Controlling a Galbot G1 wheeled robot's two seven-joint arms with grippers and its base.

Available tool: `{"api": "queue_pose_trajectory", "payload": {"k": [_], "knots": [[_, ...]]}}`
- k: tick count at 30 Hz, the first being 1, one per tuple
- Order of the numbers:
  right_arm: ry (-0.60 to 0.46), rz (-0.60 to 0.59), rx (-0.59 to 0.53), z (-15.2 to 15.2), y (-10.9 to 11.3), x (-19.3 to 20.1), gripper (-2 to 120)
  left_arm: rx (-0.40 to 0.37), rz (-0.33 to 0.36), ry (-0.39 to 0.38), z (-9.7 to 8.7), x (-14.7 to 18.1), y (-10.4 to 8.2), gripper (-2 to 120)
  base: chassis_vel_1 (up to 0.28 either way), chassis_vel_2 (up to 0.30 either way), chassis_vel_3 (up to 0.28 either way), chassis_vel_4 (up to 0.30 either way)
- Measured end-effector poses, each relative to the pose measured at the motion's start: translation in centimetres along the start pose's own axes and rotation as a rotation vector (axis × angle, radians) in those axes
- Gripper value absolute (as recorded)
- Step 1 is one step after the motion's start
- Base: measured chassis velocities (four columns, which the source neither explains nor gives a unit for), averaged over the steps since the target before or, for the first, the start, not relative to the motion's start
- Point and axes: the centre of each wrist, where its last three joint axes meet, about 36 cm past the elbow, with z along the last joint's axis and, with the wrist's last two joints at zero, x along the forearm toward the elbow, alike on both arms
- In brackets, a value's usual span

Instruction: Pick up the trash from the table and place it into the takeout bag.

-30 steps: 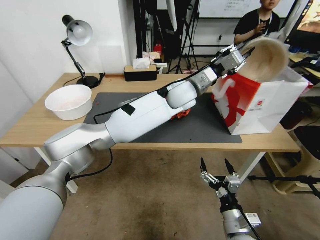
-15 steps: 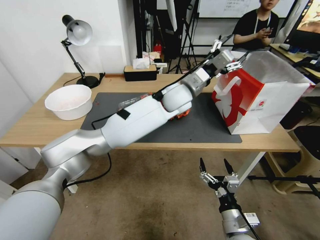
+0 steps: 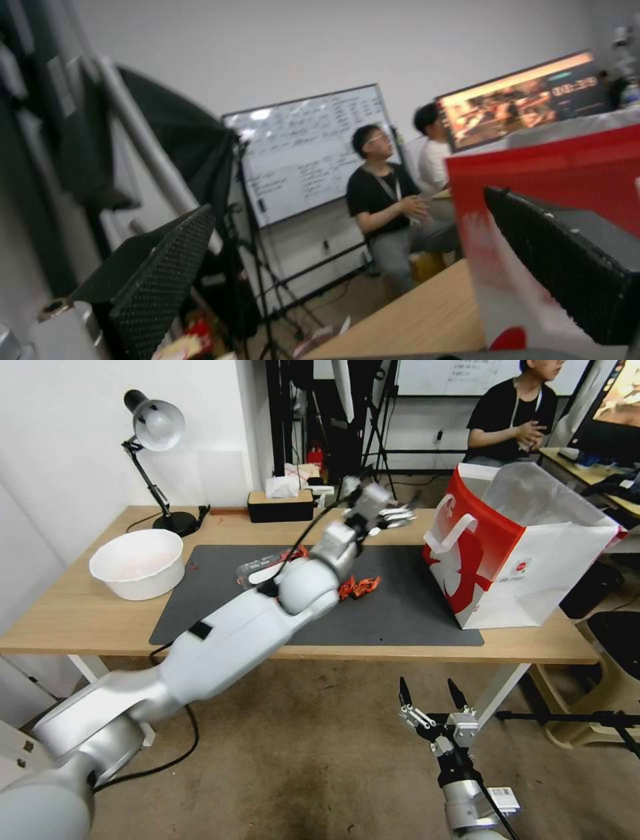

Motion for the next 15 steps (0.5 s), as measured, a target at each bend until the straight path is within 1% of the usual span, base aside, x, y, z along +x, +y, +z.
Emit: {"api": "queue_pose_trajectory", "payload": {"k": [2, 3, 4, 7, 8, 9, 10, 11, 12, 15], "knots": [[-0.002, -0.001, 0.001, 0.0, 0.1, 0.0, 100, 0.031, -0.05, 0.024, 0.1, 1.8, 0.5, 100, 0.0, 0.0, 0.0, 0.0], [-0.003, -0.002, 0.002, 0.0, 0.1, 0.0, 100, 0.055, -0.089, 0.041, 0.1, 3.2, 0.7, 100, 0.0, 0.0, 0.0, 0.0], [-0.003, -0.002, 0.002, 0.0, 0.1, 0.0, 100, 0.055, -0.089, 0.041, 0.1, 3.2, 0.7, 100, 0.0, 0.0, 0.0, 0.0], [-0.008, -0.006, 0.003, -0.1, 0.2, 0.0, 100, 0.089, -0.162, 0.082, 1.0, 6.9, 0.7, 100, 0.0, 0.0, 0.0, 0.0], [-0.008, -0.006, 0.003, -0.1, 0.2, 0.0, 100, 0.089, -0.162, 0.082, 1.0, 6.9, 0.7, 100, 0.0, 0.0, 0.0, 0.0], [-0.012, -0.009, 0.003, -0.2, 0.3, 0.0, 100, 0.088, -0.195, 0.097, 1.5, 8.7, 0.9, 100, 0.0, 0.0, 0.0, 0.0], [-0.015, -0.011, 0.003, -0.3, 0.4, 0.0, 100, 0.08, -0.208, 0.104, 1.7, 9.5, 1.2, 100, 0.0, 0.0, 0.0, 0.0], [-0.019, -0.015, 0.003, -0.5, 0.4, 0.0, 100, 0.07, -0.229, 0.118, 1.9, 11.2, 1.8, 100, 0.0, 0.0, 0.0, 0.0], [-0.019, -0.015, 0.003, -0.5, 0.4, 0.0, 100, 0.07, -0.229, 0.118, 1.9, 11.2, 1.8, 100, 0.0, 0.0, 0.0, 0.0], [-0.024, -0.02, 0.003, -0.8, 0.5, 0.0, 100, 0.053, -0.263, 0.138, 2.0, 13.7, 3.0, 100, 0.0, 0.0, 0.0, 0.0]]}}
